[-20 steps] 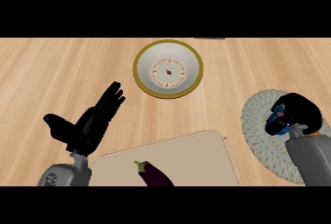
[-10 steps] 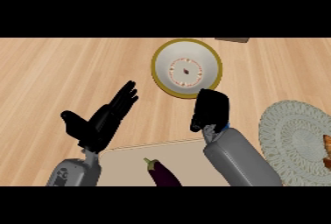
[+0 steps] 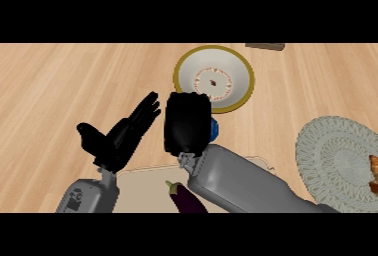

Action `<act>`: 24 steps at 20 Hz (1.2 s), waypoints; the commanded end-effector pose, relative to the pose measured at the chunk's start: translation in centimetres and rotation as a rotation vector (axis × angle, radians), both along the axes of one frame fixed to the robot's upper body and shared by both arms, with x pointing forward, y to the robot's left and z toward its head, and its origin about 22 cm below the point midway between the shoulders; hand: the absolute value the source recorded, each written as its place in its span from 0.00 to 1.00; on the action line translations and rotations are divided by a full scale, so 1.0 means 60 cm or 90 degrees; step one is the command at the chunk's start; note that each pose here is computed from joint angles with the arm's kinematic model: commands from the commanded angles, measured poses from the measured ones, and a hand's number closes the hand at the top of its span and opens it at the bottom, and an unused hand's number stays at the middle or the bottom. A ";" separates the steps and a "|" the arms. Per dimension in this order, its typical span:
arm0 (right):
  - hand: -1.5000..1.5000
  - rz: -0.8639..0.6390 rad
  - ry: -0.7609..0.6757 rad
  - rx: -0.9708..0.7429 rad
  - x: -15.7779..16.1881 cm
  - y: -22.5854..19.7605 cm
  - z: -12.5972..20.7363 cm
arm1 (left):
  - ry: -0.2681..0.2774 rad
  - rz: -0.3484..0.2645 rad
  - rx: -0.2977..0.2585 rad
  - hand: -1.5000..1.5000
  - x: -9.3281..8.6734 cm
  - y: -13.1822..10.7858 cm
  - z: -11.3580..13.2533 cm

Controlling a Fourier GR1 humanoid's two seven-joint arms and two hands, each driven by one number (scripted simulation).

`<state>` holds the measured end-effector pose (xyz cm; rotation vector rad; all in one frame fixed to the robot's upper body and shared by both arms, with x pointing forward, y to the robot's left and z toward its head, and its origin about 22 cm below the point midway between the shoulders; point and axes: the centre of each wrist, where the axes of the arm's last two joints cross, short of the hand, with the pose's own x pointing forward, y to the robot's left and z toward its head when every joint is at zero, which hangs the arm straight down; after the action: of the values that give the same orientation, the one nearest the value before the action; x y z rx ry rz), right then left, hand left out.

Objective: Pick the can from the placemat and place it in the bowl

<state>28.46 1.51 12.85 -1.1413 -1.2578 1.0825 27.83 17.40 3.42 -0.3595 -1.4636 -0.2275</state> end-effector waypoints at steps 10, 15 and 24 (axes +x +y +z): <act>1.00 -0.116 -0.132 0.055 0.010 0.083 0.154 | -0.009 0.027 0.009 0.50 0.011 -0.001 -0.003; 1.00 -0.142 -0.160 0.077 0.033 0.092 0.180 | -0.007 0.039 0.011 0.50 0.003 0.014 0.000; 1.00 -0.160 -0.168 0.113 0.117 0.069 0.190 | -0.009 0.051 0.000 0.50 -0.011 0.017 -0.025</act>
<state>34.13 5.68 23.42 -1.3148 -1.4196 0.8427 27.78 18.38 3.06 -0.3098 -1.4818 -0.1804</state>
